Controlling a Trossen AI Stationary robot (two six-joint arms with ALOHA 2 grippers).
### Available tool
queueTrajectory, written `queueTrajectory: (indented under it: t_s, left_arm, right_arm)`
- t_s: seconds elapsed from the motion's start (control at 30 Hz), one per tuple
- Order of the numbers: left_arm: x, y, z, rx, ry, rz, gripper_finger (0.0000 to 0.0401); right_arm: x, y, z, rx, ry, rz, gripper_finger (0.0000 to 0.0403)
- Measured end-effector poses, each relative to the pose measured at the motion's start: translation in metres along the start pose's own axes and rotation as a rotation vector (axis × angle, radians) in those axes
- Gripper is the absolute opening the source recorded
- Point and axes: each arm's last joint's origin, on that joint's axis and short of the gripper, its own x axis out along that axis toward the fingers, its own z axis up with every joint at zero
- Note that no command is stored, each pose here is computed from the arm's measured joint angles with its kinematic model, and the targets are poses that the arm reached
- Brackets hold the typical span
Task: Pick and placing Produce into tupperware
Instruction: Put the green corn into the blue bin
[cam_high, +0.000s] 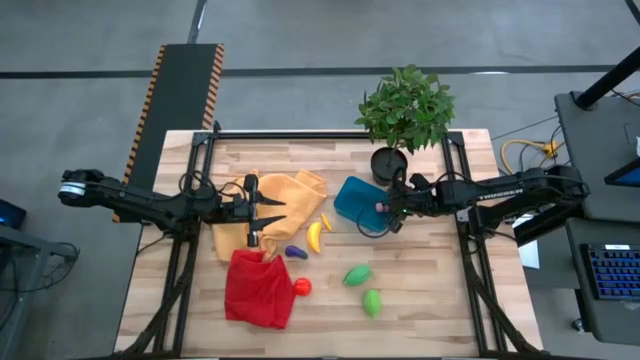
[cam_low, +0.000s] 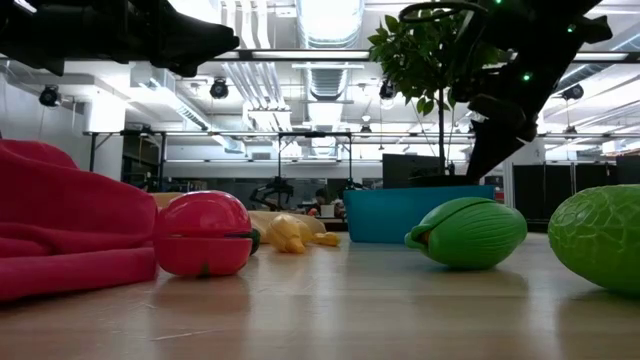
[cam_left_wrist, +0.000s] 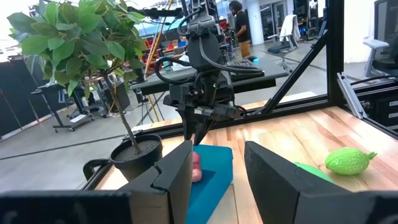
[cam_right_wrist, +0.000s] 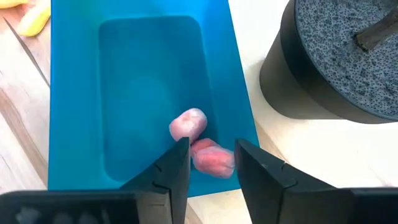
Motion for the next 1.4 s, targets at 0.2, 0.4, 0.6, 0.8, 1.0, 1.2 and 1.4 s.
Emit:
queueTrajectory:
  t_s: [0.2,0.4,0.6,0.8,1.0,1.2,1.4]
  left_arm:
    - [0.000,0.000,0.000,0.000,0.000,0.000,0.0132]
    - [0.000,0.000,0.000,0.000,0.000,0.000,0.0132]
    - [0.000,0.000,0.000,0.000,0.001,0.000,0.0132]
    - [0.000,0.000,0.000,0.000,0.002,0.000,0.0132]
    - [0.000,0.000,-0.001,0.000,0.005,-0.001,0.0132]
    - [0.000,0.000,-0.002,0.001,0.007,-0.001,0.0132]
    - [0.000,0.000,-0.002,0.001,0.006,-0.001,0.0132]
  right_arm:
    - [-0.005,0.008,0.010,0.051,-0.052,0.106,0.0108]
    - [-0.022,0.036,0.024,-0.052,-0.199,0.357,0.0098]
    - [-0.052,0.063,0.025,-0.173,-0.233,0.532,0.0093]
    - [-0.081,0.081,0.031,-0.336,-0.299,0.677,0.0105]
    - [-0.107,0.098,0.044,-0.400,-0.305,0.879,0.0188]
    - [-0.100,0.138,0.040,-0.633,-0.266,0.752,0.0298]
    - [-0.073,0.162,0.037,-0.704,-0.020,0.387,0.0336]
